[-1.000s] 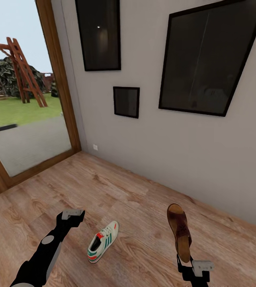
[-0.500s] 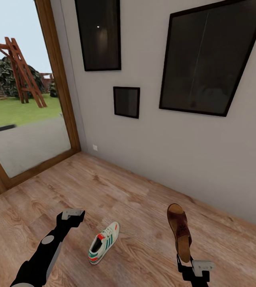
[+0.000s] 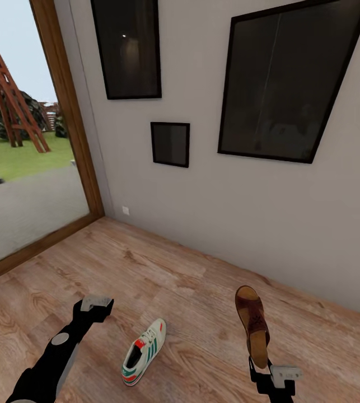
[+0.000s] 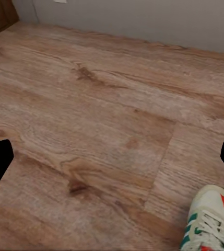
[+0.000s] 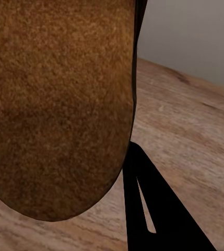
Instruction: Pick up the two gym shoes and the two sandals from the corridor floor and place them onto the hallstand (shoe rack) in the corridor, making sure they are on the rack and not on the floor. Arrange them so the two gym shoes are next to each other and the two sandals are next to each other.
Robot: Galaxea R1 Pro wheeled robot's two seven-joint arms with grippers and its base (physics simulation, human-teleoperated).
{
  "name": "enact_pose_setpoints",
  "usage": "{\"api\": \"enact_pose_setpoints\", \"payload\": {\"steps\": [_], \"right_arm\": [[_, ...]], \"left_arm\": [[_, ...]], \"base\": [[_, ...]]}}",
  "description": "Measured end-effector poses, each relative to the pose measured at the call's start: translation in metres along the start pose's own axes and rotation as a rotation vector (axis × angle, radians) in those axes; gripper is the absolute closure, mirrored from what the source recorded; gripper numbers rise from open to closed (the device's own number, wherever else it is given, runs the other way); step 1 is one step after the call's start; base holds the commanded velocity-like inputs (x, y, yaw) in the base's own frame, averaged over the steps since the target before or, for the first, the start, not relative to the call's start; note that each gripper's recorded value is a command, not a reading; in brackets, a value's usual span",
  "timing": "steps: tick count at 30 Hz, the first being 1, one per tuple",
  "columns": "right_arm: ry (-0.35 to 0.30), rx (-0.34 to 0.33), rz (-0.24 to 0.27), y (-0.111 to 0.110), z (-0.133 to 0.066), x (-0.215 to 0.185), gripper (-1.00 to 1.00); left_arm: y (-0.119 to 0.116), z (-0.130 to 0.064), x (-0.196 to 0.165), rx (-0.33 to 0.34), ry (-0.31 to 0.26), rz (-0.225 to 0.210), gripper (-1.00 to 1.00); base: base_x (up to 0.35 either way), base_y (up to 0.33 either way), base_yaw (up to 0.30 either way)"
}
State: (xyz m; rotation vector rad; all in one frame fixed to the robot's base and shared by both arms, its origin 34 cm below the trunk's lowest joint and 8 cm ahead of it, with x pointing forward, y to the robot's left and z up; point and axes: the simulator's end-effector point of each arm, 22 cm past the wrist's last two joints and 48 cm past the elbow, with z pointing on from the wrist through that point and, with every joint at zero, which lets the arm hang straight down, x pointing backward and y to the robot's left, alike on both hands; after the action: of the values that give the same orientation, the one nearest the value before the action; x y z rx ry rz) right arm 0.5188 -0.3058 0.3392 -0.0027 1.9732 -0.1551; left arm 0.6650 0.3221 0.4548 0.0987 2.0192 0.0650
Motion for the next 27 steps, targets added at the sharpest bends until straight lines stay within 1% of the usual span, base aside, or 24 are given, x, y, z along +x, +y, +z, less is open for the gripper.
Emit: {"api": "enact_pose_setpoints", "payload": {"steps": [1, 4, 5, 8, 10, 13, 15, 16, 17, 18, 19, 20, 21, 23, 24, 25, 26, 27], "right_arm": [[-0.002, 0.001, 0.0, 0.0, 0.0, -0.001, 1.0], [-0.003, 0.001, 0.001, 0.0, 0.001, -0.001, 1.0], [-0.004, 0.001, 0.002, 0.0, 0.001, -0.002, 1.0], [-0.01, 0.001, 0.002, 0.0, 0.002, -0.004, 1.0], [-0.033, 0.0, 0.003, 0.001, 0.006, -0.014, 1.0], [-0.08, 0.0, 0.007, 0.002, 0.014, -0.035, 1.0], [-0.136, 0.0, 0.009, 0.004, 0.027, -0.066, 1.0], [-0.141, 0.001, 0.009, 0.004, 0.03, -0.072, 1.0], [-0.123, -0.004, 0.008, 0.01, 0.042, -0.09, 1.0], [-0.118, -0.009, 0.007, 0.014, 0.045, -0.097, 1.0], [-0.113, -0.022, 0.004, 0.023, 0.051, -0.111, 1.0], [-0.12, -0.054, -0.011, 0.04, 0.058, -0.136, 1.0], [-0.134, -0.084, -0.029, 0.055, 0.06, -0.155, 1.0], [-0.168, -0.159, -0.071, 0.091, 0.057, -0.187, 1.0], [-0.206, -0.207, -0.093, 0.115, 0.051, -0.209, 1.0], [-0.242, -0.235, -0.102, 0.13, 0.046, -0.228, 1.0], [-0.275, -0.299, -0.121, 0.157, 0.035, -0.255, 1.0], [-0.299, -0.356, -0.138, 0.178, 0.023, -0.279, 1.0]], "left_arm": [[0.009, -0.001, 0.006, -0.005, 0.013, 0.023, -1.0], [0.019, -0.003, 0.016, -0.008, 0.037, 0.052, -1.0], [0.022, -0.003, 0.022, -0.004, 0.05, 0.069, -1.0], [0.022, -0.004, 0.028, 0.014, 0.066, 0.092, -1.0], [0.017, -0.004, 0.032, 0.042, 0.078, 0.114, -1.0], [0.011, -0.005, 0.037, 0.072, 0.092, 0.137, -1.0], [0.005, -0.006, 0.043, 0.102, 0.107, 0.171, -1.0], [0.004, -0.006, 0.044, 0.107, 0.111, 0.179, -1.0], [0.001, -0.007, 0.048, 0.117, 0.12, 0.205, -1.0], [0.0, -0.007, 0.049, 0.118, 0.123, 0.211, -1.0], [-0.001, -0.007, 0.05, 0.12, 0.127, 0.22, -1.0], [-0.002, -0.008, 0.054, 0.123, 0.135, 0.229, -1.0], [-0.002, -0.008, 0.055, 0.124, 0.139, 0.232, -1.0], [-0.003, -0.008, 0.058, 0.126, 0.144, 0.237, -1.0], [-0.003, -0.008, 0.059, 0.125, 0.146, 0.238, -1.0], [-0.003, -0.008, 0.059, 0.124, 0.148, 0.237, -1.0], [-0.003, -0.008, 0.06, 0.123, 0.15, 0.237, -1.0], [-0.002, -0.009, 0.06, 0.121, 0.151, 0.237, -1.0]], "base": [[0.007, 0.007, -0.009], [0.004, 0.005, -0.006], [0.002, 0.002, -0.003], [0.001, 0.001, -0.002], [0.0, 0.0, 0.0], [0.0, 0.0, 0.0], [0.0, 0.0, 0.0], [0.0, 0.0, 0.0], [0.0, 0.0, 0.0], [0.0, 0.0, 0.0], [0.0, 0.0, 0.0], [0.0, 0.0, 0.0], [0.0, 0.0, 0.0], [0.0, 0.0, 0.0], [0.0, 0.0, 0.0], [0.0, 0.0, 0.0], [0.0, 0.0, 0.0], [0.0, 0.0, 0.0]]}}
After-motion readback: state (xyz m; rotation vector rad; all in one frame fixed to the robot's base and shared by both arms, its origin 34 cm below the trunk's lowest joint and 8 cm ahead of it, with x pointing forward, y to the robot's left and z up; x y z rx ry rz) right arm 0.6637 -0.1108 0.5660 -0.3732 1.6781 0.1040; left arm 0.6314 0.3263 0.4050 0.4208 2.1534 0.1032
